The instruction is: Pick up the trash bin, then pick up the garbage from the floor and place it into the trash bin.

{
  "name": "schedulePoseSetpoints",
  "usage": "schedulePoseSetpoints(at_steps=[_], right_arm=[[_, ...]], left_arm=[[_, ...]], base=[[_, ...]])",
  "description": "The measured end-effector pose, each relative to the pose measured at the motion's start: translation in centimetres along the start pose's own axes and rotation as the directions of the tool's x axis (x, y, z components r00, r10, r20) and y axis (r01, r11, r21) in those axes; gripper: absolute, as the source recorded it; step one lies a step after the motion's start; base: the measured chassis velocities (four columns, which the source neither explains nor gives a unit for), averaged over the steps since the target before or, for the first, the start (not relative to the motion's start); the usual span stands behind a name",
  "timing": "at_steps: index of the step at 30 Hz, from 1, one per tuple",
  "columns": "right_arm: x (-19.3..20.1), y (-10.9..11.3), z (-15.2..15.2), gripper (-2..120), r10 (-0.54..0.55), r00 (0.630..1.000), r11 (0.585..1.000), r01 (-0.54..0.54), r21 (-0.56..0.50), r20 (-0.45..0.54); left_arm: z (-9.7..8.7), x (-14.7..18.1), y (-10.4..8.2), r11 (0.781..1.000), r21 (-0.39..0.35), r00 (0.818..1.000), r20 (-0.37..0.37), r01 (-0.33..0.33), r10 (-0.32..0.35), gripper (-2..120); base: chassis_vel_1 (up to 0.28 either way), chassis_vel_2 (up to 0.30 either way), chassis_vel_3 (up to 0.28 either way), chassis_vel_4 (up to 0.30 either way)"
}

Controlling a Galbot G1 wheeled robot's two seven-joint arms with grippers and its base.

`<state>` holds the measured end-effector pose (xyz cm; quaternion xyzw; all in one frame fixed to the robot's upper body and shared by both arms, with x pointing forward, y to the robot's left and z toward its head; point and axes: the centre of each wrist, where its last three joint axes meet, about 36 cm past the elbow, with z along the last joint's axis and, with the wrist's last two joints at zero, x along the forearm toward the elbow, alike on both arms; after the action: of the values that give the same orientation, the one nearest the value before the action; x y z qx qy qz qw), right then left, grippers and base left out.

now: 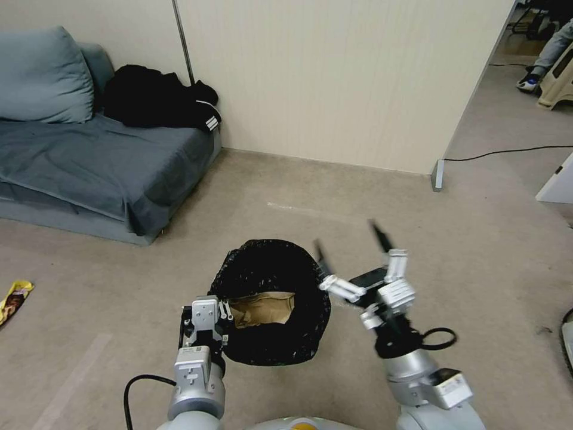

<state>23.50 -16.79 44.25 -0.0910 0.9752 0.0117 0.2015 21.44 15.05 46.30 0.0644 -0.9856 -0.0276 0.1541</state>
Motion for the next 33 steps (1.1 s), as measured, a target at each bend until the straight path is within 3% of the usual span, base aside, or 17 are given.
schedulePoseSetpoints(at_steps=[4, 13, 27, 33], right_arm=[[1.6, 0.0, 1.5, 100, 0.102, 0.994, 0.995, -0.101, 0.026, -0.047], [3.0, -0.5, 4.2, 100, 0.188, 0.980, 0.982, -0.185, 0.039, -0.073], [2.2, -2.4, 4.7, 100, 0.185, 0.982, 0.982, -0.184, 0.044, -0.028], [2.4, -2.1, 5.0, 100, 0.158, 0.987, 0.987, -0.157, 0.034, -0.020]], left_arm=[[0.2, -0.2, 0.0, 1.000, 0.003, 1.000, 0.001, 0.002, -0.002, 2], [0.3, -0.4, 0.0, 1.000, 0.014, 1.000, 0.001, -0.004, 0.004, 2], [0.4, -0.3, -0.2, 1.000, 0.012, 1.000, -0.009, -0.008, 0.008, 2], [0.4, -0.2, -0.1, 1.000, 0.007, 1.000, -0.008, -0.005, 0.006, 2]], base=[[0.000, 0.000, 0.000, 0.000], [0.000, 0.000, 0.000, 0.000], [0.011, 0.012, 0.012, 0.013], [0.077, 0.076, 0.079, 0.069]])
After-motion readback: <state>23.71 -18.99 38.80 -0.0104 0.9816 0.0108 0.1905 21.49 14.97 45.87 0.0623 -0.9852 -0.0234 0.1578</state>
